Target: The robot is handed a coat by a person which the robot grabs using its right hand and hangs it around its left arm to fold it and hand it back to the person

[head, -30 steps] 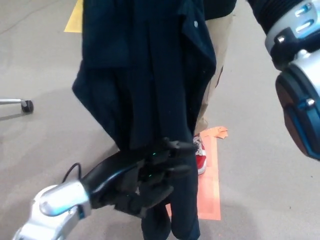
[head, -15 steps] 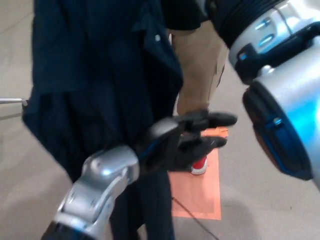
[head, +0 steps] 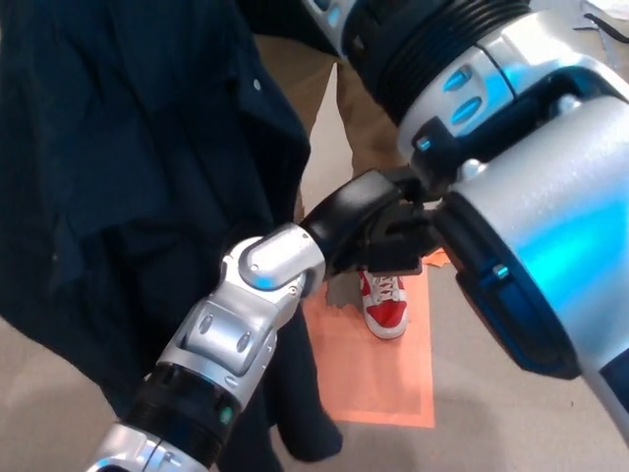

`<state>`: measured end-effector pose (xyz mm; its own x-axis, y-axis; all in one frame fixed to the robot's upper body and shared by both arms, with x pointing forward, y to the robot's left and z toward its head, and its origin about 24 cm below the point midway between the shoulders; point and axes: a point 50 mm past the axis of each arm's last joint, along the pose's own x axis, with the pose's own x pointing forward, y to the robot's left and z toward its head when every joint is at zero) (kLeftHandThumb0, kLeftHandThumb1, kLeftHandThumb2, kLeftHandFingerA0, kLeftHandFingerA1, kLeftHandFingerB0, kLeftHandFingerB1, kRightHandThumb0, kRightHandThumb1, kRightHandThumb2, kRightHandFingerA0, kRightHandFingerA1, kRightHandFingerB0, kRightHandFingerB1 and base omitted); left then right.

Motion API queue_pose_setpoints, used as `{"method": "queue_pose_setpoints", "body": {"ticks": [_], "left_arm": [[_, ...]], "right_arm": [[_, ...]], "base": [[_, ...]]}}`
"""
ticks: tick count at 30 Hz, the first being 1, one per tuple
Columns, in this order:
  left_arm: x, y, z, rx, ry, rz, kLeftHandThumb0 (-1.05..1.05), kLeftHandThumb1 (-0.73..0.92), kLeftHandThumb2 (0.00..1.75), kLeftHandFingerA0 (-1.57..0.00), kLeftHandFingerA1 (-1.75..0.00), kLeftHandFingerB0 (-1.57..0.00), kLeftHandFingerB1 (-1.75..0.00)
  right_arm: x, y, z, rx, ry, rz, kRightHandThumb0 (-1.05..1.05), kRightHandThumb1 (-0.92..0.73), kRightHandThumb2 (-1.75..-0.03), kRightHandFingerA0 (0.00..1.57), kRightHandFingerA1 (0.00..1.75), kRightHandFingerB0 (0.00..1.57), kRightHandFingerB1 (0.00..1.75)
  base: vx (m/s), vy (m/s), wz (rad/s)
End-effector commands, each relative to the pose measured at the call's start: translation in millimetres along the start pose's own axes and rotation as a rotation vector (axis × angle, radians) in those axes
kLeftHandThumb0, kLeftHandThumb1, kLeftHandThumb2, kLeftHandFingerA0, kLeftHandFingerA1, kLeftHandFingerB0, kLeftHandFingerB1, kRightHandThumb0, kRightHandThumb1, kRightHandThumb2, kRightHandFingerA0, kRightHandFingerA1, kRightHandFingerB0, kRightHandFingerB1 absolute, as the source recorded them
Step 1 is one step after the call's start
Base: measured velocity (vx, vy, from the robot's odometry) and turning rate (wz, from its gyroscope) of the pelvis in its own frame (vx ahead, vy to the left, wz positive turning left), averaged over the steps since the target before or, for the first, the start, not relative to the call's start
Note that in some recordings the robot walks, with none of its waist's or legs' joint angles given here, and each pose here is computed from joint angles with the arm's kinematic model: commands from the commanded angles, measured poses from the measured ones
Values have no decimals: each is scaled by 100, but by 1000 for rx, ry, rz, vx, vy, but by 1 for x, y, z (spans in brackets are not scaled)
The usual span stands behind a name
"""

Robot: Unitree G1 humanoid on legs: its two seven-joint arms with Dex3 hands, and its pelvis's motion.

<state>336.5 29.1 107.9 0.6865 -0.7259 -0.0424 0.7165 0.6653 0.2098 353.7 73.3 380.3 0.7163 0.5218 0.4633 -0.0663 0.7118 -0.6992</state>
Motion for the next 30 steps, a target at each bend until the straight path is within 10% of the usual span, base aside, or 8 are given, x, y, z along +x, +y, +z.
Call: {"method": "queue_pose_setpoints", "body": {"ticks": [1, 30], "left_arm": [[-3, 9, 5, 60, -32, 41, -65, 91, 68, -32, -32, -34, -32], [-16, 20, 0, 63, -25, 73, -65, 91, 68, -32, -32, -34, -32]], "right_arm": [[4, -7, 33, 29, -102, -25, -40, -85, -67, 110, 65, 81, 60], [4, 4, 43, 52, -119, -2, -40, -85, -67, 110, 65, 81, 60]], "base": [[0, 0, 0], [0, 0, 0]]}}
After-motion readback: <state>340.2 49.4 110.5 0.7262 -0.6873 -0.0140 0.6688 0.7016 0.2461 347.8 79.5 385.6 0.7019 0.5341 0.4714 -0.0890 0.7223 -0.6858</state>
